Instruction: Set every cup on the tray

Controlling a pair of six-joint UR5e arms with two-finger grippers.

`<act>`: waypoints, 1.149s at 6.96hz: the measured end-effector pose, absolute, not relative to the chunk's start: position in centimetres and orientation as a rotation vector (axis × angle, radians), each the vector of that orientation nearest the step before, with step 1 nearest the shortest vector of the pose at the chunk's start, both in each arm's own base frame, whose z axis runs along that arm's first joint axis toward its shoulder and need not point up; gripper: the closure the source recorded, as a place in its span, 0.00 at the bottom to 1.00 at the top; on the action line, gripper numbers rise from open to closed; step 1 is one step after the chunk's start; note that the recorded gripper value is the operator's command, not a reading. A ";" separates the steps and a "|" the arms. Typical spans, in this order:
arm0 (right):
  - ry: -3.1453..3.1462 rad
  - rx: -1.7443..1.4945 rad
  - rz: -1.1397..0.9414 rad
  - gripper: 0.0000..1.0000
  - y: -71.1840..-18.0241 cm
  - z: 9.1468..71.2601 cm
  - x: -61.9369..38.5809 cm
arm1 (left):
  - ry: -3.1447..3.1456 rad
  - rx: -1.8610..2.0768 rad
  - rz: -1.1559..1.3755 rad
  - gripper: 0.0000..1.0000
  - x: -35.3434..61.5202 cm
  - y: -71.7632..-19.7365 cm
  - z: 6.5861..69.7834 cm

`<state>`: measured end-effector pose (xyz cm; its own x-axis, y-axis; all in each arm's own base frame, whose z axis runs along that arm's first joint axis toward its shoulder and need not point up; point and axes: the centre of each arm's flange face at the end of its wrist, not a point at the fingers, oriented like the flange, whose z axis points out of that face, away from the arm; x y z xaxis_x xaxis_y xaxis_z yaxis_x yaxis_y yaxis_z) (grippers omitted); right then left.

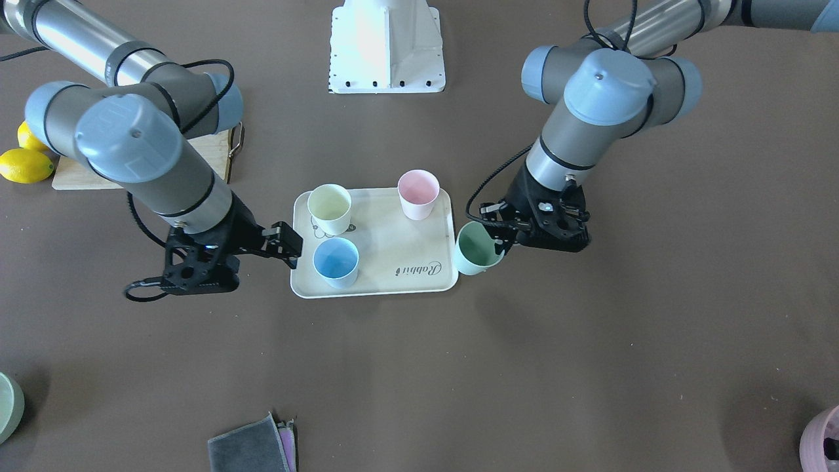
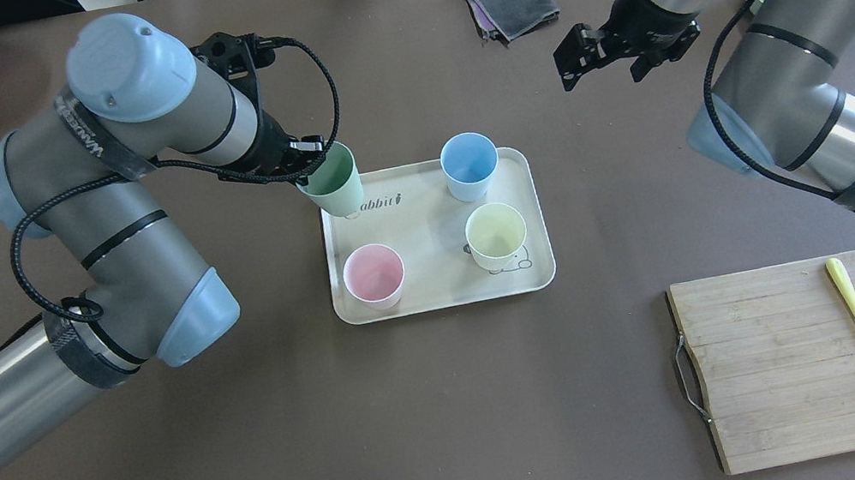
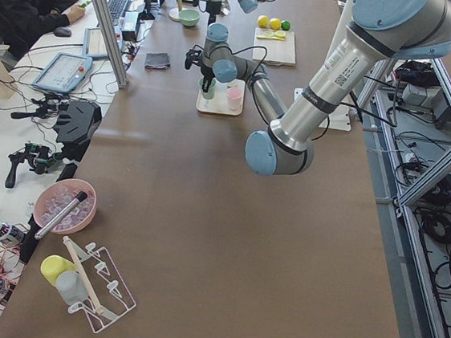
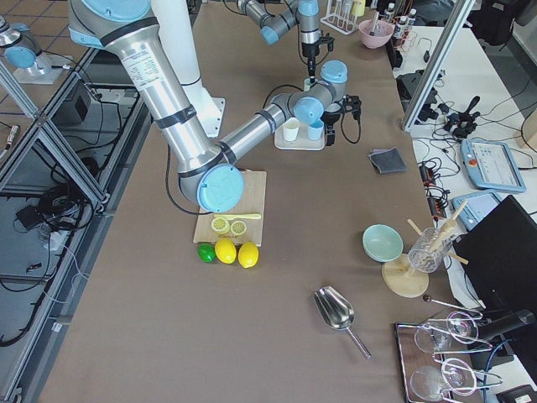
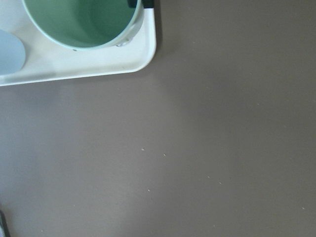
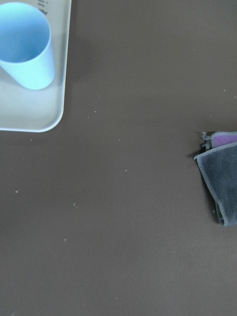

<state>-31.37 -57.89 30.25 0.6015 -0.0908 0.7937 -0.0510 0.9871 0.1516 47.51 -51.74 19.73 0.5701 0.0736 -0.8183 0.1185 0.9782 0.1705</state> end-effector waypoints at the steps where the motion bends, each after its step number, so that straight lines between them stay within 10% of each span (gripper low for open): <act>1: -0.912 0.201 -0.032 0.00 -58.6 31.3 -28.4 | 0.950 0.224 -0.026 1.00 49.6 -51.2 19.2; 5: -0.882 0.199 0.036 0.00 -59.9 34.7 -22.3 | 0.904 0.239 -0.031 1.00 54.6 -50.2 20.1; 7: -0.880 0.185 0.060 0.00 -60.1 34.6 -20.8 | 0.899 0.249 -0.031 0.03 54.9 -50.2 20.3; 8: -0.882 0.182 0.059 0.00 -60.3 34.7 -19.8 | 0.904 0.257 -0.027 0.02 54.6 -50.3 19.9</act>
